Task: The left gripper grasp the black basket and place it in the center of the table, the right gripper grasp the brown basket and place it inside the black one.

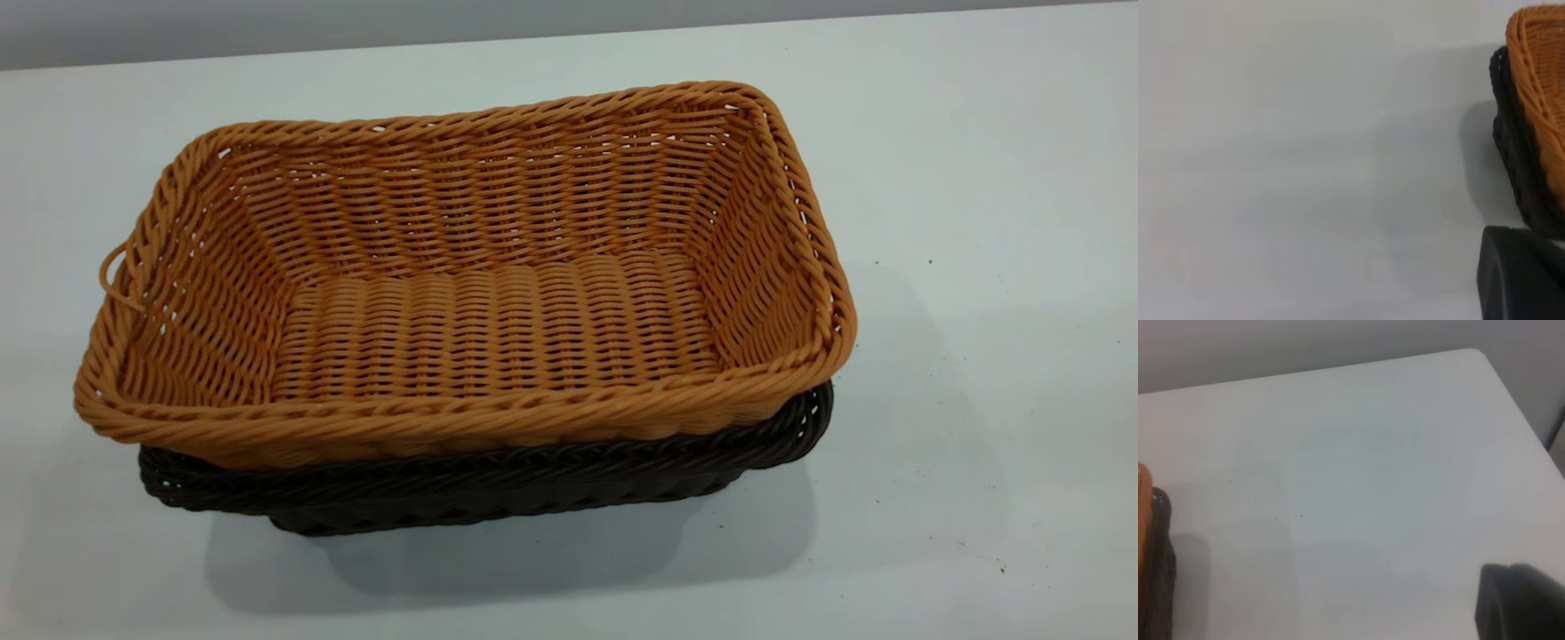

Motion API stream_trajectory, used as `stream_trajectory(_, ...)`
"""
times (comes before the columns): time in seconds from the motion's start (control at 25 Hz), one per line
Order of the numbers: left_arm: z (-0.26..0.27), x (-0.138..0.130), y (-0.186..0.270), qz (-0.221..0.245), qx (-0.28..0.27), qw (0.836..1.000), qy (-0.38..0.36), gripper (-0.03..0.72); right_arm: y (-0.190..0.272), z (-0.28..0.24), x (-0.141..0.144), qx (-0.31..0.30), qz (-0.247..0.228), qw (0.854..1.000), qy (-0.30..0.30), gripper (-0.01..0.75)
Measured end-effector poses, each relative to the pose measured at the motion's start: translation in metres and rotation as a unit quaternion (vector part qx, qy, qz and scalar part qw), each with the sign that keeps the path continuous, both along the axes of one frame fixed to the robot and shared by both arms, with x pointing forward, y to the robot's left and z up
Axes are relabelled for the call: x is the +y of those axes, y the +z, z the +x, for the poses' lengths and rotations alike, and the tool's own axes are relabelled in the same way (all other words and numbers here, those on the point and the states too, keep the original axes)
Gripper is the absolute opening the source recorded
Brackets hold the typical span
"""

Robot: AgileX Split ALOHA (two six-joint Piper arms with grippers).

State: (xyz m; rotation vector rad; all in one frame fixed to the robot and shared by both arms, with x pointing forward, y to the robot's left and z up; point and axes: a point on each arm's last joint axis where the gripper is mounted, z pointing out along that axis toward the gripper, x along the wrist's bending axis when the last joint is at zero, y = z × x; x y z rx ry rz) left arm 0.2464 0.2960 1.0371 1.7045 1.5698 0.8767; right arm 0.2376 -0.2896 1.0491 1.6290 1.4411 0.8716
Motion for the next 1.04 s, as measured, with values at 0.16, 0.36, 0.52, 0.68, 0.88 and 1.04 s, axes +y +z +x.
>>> stream_trajectory(0.16,-0.0086,-0.0004,0.0006,0.001,-0.030,1.000,-0.001,-0.001,0.0000,0.0000,0.0000,0.000,0.000,1.000,0.000,0.000)
stream_trajectory(0.36,-0.0085,-0.0004,0.0006,0.001,-0.029,1.000,-0.002,-0.001,0.0000,0.0000,0.0003,0.000,0.002,1.000,0.001,0.000)
stream_trajectory(0.52,-0.0085,-0.0004,0.0006,0.001,-0.029,1.000,-0.004,-0.001,0.0000,0.0000,0.0003,0.000,0.002,1.000,0.001,0.000)
stream_trajectory(0.68,-0.0084,-0.0004,0.0006,0.001,-0.029,1.000,-0.004,-0.001,0.0000,0.0000,0.0003,0.000,0.002,1.000,0.001,0.000)
stream_trajectory(0.88,-0.0084,-0.0004,0.0006,0.001,-0.029,1.000,-0.004,-0.001,0.0001,0.0002,0.0009,-0.001,0.005,1.000,0.003,0.000)
stream_trajectory(1.04,-0.0084,-0.0004,0.0006,0.001,-0.029,1.000,-0.004,-0.001,0.0001,0.0002,0.0009,-0.001,0.005,1.000,0.003,0.000)
